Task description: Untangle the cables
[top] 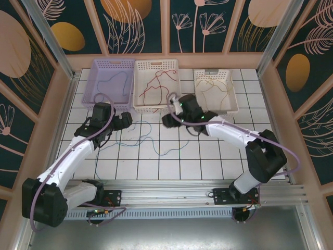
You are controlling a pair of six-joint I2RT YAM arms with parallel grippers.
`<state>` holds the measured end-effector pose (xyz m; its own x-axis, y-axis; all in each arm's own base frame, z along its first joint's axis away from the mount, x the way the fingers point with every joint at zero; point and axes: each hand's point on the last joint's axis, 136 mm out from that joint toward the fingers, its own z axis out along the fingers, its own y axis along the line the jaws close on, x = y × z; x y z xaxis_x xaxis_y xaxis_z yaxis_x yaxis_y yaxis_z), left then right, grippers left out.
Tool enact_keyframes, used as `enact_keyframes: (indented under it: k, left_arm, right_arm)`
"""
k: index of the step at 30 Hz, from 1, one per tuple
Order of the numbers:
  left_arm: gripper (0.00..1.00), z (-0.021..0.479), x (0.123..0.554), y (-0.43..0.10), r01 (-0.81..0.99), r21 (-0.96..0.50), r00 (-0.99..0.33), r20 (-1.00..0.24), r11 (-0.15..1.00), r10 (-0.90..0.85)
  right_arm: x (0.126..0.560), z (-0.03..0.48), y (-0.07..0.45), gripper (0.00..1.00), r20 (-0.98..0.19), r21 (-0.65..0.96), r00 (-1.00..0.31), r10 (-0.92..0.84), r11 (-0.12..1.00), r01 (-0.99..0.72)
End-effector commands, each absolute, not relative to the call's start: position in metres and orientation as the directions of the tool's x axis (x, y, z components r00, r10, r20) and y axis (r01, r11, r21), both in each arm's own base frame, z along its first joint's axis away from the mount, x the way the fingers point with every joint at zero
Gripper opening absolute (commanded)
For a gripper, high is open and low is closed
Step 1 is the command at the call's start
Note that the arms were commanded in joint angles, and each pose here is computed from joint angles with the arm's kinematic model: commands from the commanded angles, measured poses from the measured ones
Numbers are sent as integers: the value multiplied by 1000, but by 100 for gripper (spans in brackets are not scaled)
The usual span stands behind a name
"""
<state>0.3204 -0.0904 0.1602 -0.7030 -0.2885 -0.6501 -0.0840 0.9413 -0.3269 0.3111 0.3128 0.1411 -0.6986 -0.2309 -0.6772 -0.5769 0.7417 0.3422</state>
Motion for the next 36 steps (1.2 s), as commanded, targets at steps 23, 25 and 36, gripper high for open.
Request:
enact_keyframes:
  k: [23, 25, 36]
  left_arm:
    - [99, 215, 300, -60, -109, -320, -508, -796, 941, -329]
    - [99, 215, 300, -60, -109, -315, -509, -797, 943, -325]
    - [99, 214, 300, -59, -108, -302, -510, -801, 947, -313]
  right_arm:
    - [247, 26, 415, 61, -633, 311, -605, -483, 557, -770]
    - [252, 23, 416, 58, -645, 283, -596, -478, 574, -768]
    - [266, 31, 418, 3, -682, 244, -577, -450, 603, -759]
